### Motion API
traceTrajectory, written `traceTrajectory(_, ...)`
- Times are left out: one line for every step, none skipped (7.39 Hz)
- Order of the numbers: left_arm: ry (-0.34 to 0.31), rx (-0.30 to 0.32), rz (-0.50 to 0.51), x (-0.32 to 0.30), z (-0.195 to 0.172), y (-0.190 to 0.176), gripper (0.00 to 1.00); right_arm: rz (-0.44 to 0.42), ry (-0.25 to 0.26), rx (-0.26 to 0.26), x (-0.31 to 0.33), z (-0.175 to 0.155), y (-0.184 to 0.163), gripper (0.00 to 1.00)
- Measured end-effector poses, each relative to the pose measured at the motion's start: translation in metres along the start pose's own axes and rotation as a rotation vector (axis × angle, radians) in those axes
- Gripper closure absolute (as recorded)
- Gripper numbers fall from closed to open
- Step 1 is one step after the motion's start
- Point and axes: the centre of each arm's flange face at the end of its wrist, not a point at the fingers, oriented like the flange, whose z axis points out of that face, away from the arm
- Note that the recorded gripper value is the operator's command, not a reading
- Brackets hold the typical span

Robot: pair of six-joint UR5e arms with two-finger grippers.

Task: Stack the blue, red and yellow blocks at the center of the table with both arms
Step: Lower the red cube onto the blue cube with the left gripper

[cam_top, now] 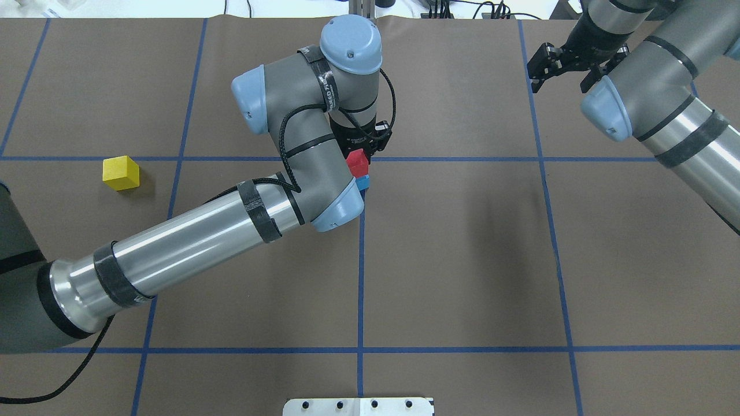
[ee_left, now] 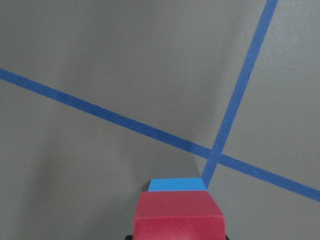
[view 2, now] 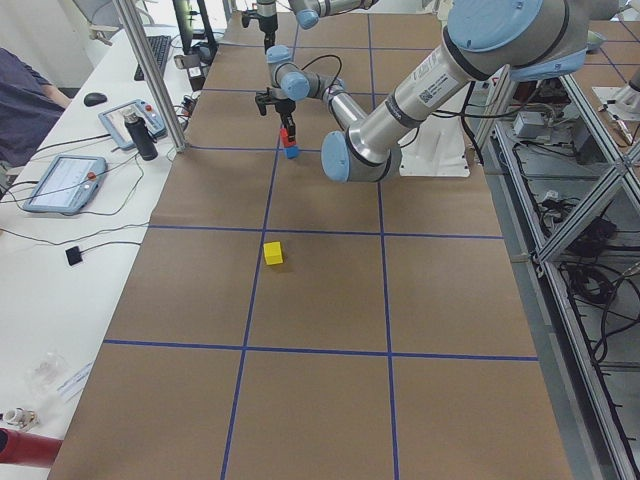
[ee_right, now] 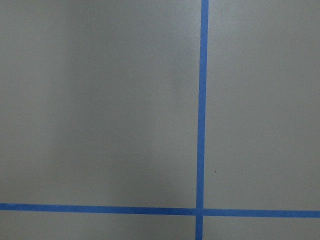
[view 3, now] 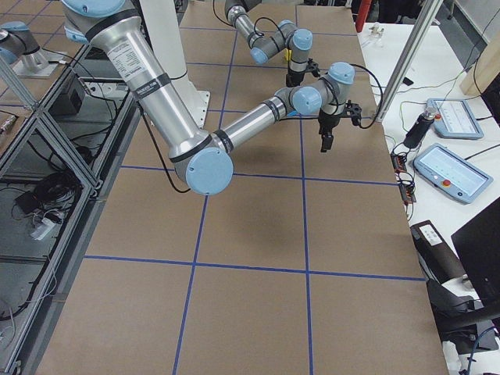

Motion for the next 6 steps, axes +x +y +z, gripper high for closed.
traceTrajectory(0.001,0.000,0.000,0.0001,0.0006,-0.0003,1.00,0.000,0.000,0.000,0.0004,0.0001,0.0001,0.01)
traceTrajectory(0.001,0.000,0.000,0.0000,0.0017,-0.0008,1.00,0.000,0.001,-0.001,0.0010,0.0004,0.0003,0.01)
traceTrajectory(0.002,0.000,-0.001,-0.0002,0.0024,-0.0011,0.74,0.000,0.001,-0.001,0.0017,0.0009,0.0007,0.01)
traceTrajectory(0.007,0.001,-0.009,0.0002,0.0022,-0.0010,0.22,0.000,0.002,-0.002,0.0024,0.0013,0.0010,0.01)
traceTrajectory(0.018,0.002,-0.022,0.0010,0.0015,-0.0009,0.00,0.000,0.002,-0.002,0.0026,0.0015,0.0011,0.01)
traceTrajectory(0.028,0.004,-0.026,0.0018,0.0007,-0.0007,0.00,0.001,0.002,-0.002,0.0036,0.0013,0.0009,0.01)
